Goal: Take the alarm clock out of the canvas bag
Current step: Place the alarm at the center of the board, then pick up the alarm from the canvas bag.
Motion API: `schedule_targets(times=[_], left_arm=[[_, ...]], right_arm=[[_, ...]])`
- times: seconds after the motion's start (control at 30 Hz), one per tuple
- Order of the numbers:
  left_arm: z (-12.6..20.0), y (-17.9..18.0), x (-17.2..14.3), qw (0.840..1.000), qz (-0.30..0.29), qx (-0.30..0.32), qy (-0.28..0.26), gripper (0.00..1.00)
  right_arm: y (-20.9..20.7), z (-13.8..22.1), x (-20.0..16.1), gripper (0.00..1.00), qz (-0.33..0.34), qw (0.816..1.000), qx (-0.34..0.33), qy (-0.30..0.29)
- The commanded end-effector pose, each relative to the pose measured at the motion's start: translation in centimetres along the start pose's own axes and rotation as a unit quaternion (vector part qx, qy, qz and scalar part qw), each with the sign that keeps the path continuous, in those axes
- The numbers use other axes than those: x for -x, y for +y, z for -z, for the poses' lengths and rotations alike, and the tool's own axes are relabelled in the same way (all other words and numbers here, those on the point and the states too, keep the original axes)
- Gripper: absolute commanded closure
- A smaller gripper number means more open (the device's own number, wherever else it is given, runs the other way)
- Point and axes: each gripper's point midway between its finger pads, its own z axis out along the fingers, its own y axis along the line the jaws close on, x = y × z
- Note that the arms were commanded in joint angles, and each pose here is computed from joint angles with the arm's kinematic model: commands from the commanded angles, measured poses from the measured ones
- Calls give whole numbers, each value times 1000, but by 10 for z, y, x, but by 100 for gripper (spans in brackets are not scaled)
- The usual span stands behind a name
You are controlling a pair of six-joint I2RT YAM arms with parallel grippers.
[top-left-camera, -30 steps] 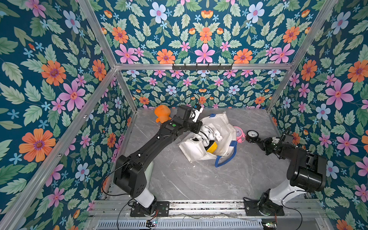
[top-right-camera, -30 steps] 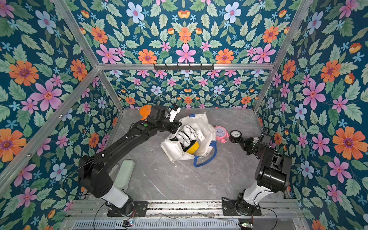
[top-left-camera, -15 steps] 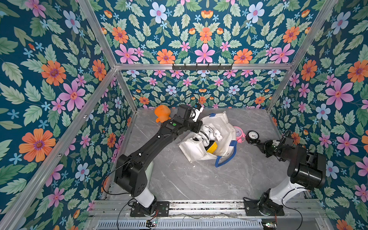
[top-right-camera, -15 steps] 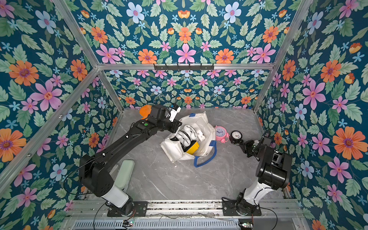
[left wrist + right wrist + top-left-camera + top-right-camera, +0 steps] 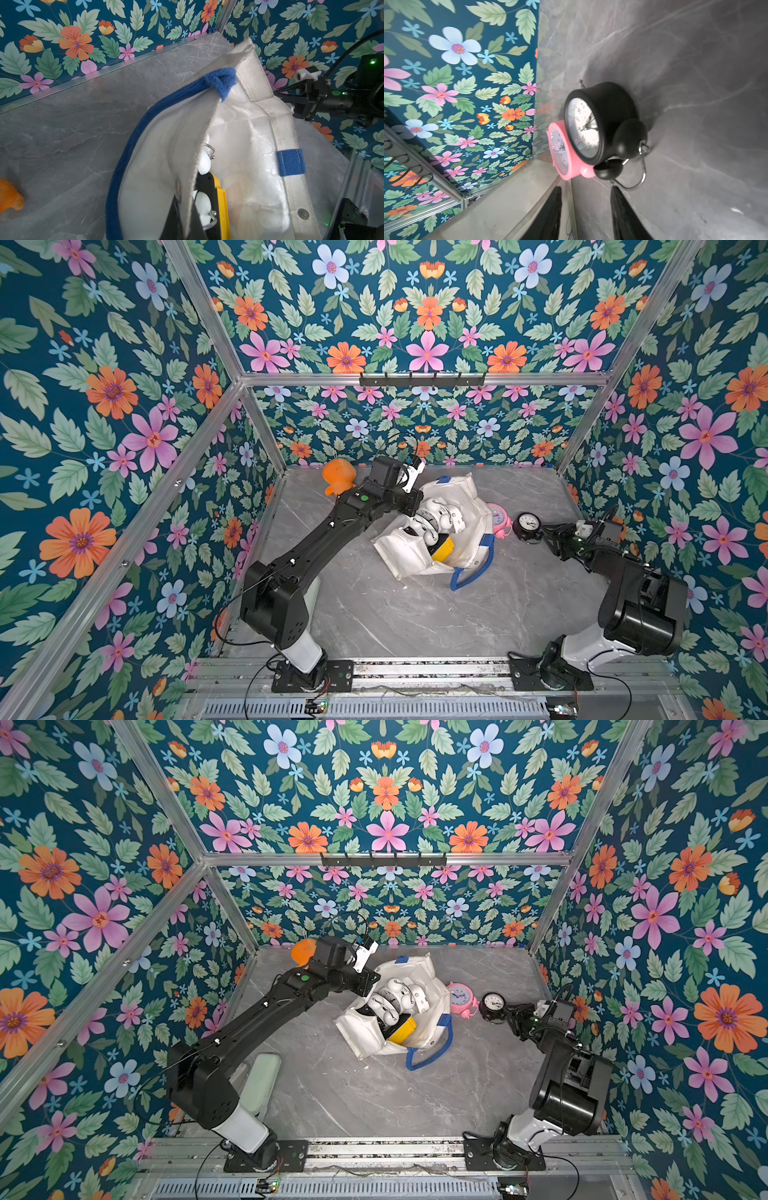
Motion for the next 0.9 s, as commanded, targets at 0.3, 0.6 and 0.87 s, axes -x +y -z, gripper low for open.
schedule_targets(times=[0.3,0.6,0.87], left_arm=[[1,-6,10,1000,-5,-16,-15,100],[3,-7,11,1000,-6,-16,-17,100],[4,-8,13,1000,-5,-18,-20,100]], right_arm=[[118,48,-31,58,172,983,62,-26],[218,77,-113,60,336,933,129,2],[253,80,-205,61,458,873,156,62]])
